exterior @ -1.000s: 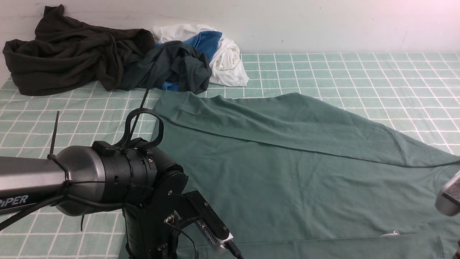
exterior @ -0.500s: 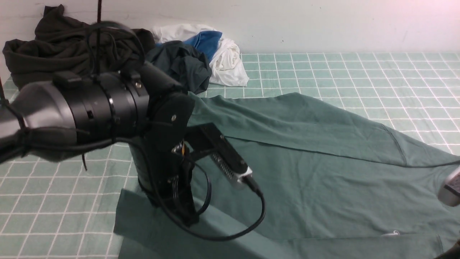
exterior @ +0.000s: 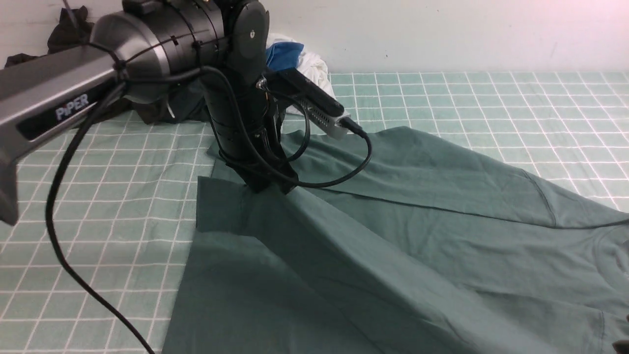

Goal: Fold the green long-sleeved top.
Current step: Use the left arm to drag and place the cuff at the centered position on the left edge of the fabric

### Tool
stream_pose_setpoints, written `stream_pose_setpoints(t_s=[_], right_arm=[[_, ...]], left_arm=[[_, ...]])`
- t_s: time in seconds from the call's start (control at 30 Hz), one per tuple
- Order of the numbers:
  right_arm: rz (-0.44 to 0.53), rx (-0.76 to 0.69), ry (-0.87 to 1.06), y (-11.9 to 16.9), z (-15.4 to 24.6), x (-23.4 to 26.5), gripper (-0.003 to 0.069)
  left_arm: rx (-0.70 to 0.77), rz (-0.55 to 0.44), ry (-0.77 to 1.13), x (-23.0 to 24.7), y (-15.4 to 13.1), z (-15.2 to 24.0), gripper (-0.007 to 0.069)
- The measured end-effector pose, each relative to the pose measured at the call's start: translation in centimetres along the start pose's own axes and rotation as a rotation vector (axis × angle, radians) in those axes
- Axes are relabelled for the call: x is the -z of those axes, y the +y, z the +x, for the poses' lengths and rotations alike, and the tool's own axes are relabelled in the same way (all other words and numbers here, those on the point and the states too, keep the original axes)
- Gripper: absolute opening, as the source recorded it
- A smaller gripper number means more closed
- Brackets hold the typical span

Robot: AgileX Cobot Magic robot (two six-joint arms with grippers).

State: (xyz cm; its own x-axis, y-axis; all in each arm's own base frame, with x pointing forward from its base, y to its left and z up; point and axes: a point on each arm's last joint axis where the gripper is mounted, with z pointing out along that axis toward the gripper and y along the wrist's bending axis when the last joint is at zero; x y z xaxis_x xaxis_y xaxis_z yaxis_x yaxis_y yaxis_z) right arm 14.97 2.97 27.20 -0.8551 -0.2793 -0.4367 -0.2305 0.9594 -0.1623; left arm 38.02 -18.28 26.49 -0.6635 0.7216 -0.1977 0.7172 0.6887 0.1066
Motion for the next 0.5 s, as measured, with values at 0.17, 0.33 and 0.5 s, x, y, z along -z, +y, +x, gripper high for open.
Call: stream_pose_setpoints(t_s=[0.17, 0.33, 0.5], right_arm=[[0.005, -0.009, 0.000, 0.0, 0.0, 0.0, -0.0016], [0.002, -0.011, 0.001, 0.0, 0.0, 0.0, -0.0016], [-0.003, -0.014, -0.021, 0.0, -0.2, 0.0, -0.0016]], left_arm=[[-0.003, 0.005, 0.062, -3.2, 0.6, -0.5, 0.0036], [0.016, -0.056, 0.053, -3.9, 1.3, -1.0, 0.0139], [0.091, -0.171, -0.008, -2.7, 2.8, -1.7, 0.0265]])
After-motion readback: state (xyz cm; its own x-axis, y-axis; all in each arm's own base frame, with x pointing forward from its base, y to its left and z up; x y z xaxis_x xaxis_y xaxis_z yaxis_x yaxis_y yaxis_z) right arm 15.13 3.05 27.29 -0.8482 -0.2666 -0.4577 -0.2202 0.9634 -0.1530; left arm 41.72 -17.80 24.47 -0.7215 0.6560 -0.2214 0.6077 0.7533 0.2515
